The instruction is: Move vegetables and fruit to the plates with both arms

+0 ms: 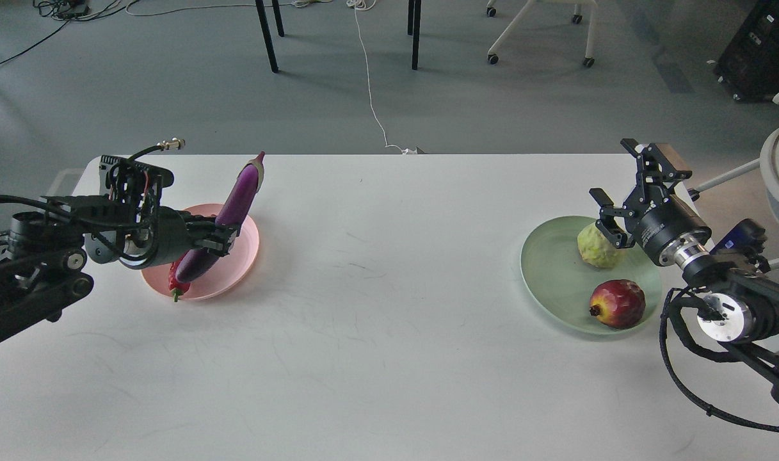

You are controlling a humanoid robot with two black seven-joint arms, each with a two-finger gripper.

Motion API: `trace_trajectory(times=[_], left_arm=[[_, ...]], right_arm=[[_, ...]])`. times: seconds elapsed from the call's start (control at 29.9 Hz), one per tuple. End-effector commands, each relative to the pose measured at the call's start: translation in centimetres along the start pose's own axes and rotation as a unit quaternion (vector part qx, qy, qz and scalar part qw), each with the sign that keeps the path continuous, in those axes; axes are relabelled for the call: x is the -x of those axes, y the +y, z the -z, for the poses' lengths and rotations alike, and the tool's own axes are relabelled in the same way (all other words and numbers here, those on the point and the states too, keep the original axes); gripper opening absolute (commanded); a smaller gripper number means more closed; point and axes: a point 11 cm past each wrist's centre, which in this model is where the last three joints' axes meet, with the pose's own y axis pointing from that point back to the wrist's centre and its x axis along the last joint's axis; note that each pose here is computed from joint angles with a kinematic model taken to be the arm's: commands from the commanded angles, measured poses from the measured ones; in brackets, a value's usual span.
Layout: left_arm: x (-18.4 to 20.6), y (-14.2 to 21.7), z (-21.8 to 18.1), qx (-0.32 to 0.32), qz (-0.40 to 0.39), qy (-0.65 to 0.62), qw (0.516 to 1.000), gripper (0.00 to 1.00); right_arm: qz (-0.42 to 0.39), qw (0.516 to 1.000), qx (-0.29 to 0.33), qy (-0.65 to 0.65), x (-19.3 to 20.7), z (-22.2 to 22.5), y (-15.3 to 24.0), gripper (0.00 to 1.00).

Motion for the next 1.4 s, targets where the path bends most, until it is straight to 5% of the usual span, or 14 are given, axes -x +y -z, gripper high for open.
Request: trace_trajectory(times=[0.0, 0.13, 0.27, 0.3, 0.5, 0.63, 0.77, 1.04, 1.24, 1.37], left_arm=[[1.0, 0.2, 0.6, -0.005, 0.007, 0.009, 1.0, 0.26], [1.4, 0.4, 1.2, -0.011, 0.011, 0.011, 1.0, 0.45], [1.4, 0.4, 1.2, -0.01, 0.01, 0.012, 1.0, 0.96], [1.3, 0.5, 1.3, -0.012, 0.009, 0.012, 1.0, 0.98], [0.0, 0.7, 0.9, 0.007, -0.008, 0.013, 1.0, 0.99], [-4.4, 1.5, -0.1, 0.037, -0.081, 0.051, 0.995, 0.99], [-8.6, 1.2, -3.9, 0.136, -0.165, 0.188, 0.959, 0.99], [-9.6, -1.0, -6.9, 0.275, -0.246, 0.552, 0.748, 0.99], [-7.0, -2.6, -4.4, 0.28, -0.298, 0.682, 0.606, 0.99], [-3.9, -4.4, -3.8, 0.271, -0.284, 0.722, 0.57, 0.99]], right_arm=[[0.001, 1.0, 0.0, 0.001, 0.0, 0.0, 0.0, 0.97], [0.003, 1.0, -0.001, 0.001, 0.1, 0.1, 0.0, 0.97], [0.002, 1.0, -0.001, 0.002, 0.0, 0.2, 0.1, 0.97], [0.001, 1.0, -0.001, 0.002, 0.0, 0.2, 0.1, 0.97], [0.001, 1.0, -0.005, 0.003, -0.1, 0.5, 0.0, 0.97], [0.001, 1.0, -0.012, 0.005, -0.1, 1.2, -0.4, 0.97], [0.005, 1.0, -0.024, 0.008, 0.4, 2.2, -1.2, 0.97], [0.012, 0.999, -0.037, 0.001, 1.0, 3.0, -1.6, 0.98], [0.014, 0.999, -0.04, -0.014, 1.2, 3.1, -1.6, 0.98], [0.017, 0.999, -0.038, -0.018, 1.2, 2.8, -1.4, 0.99]])
